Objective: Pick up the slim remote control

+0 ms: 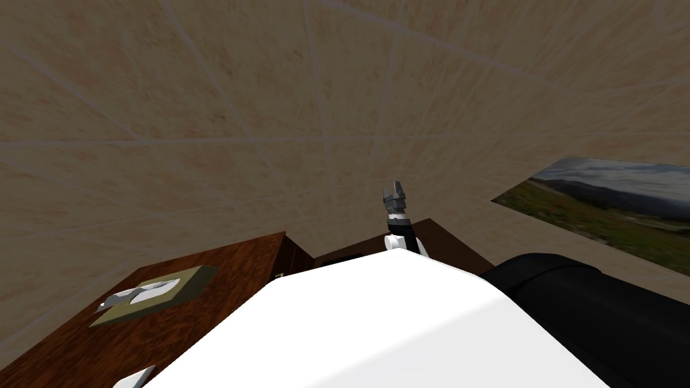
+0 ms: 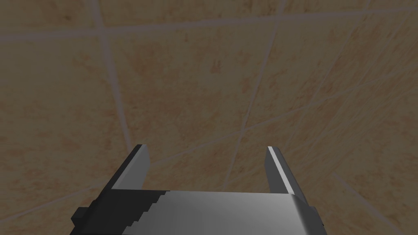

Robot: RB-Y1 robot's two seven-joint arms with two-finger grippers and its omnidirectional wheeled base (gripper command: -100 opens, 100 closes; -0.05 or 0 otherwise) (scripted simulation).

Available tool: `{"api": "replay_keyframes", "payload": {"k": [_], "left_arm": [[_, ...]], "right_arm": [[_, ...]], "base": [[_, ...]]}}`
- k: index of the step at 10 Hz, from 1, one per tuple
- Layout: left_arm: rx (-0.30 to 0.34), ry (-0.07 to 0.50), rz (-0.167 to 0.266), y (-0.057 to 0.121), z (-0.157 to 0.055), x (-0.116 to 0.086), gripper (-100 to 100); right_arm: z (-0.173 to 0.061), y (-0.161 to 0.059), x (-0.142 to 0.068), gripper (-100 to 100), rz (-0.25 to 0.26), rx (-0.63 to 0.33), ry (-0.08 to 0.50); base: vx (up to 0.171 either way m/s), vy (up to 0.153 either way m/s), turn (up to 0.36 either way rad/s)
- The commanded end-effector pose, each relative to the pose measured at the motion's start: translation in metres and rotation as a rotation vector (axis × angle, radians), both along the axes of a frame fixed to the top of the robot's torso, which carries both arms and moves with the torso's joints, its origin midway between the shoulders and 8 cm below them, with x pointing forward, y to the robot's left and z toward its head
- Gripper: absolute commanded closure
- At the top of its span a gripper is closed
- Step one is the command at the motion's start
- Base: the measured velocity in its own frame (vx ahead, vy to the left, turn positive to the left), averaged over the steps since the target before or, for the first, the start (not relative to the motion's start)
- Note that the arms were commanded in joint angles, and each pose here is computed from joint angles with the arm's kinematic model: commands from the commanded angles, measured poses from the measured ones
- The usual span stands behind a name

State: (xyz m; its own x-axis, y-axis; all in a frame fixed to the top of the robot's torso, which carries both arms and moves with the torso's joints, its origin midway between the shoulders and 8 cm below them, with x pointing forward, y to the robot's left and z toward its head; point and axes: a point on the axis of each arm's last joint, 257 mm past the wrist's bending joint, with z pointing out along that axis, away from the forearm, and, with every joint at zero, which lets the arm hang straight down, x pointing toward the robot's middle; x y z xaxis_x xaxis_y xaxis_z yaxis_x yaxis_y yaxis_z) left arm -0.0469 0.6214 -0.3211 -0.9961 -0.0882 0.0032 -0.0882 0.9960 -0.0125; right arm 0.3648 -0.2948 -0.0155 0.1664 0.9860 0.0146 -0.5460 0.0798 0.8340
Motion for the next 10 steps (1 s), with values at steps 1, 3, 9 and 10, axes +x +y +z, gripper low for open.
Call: {"api": "replay_keyframes", "payload": {"k": [1, 3, 9, 10], "left_arm": [[0.000, 0.000, 0.000, 0.000, 0.000, 0.000, 100], [0.000, 0.000, 0.000, 0.000, 0.000, 0.000, 100], [0.003, -0.001, 0.025, 0.007, 0.023, -0.023, 100], [0.002, -0.001, 0.023, 0.006, 0.024, -0.023, 0]], "right_arm": [[0.000, 0.000, 0.000, 0, 0.000, 0.000, 0.000], [0.000, 0.000, 0.000, 0, 0.000, 0.000, 0.000], [0.000, 0.000, 0.000, 0, 0.000, 0.000, 0.000], [0.000, 0.000, 0.000, 0, 0.000, 0.000, 0.000]], "base": [[0.000, 0.000, 0.000], [0.000, 0.000, 0.000], [0.024, -0.016, -0.046], [0.000, 0.000, 0.000]]}}
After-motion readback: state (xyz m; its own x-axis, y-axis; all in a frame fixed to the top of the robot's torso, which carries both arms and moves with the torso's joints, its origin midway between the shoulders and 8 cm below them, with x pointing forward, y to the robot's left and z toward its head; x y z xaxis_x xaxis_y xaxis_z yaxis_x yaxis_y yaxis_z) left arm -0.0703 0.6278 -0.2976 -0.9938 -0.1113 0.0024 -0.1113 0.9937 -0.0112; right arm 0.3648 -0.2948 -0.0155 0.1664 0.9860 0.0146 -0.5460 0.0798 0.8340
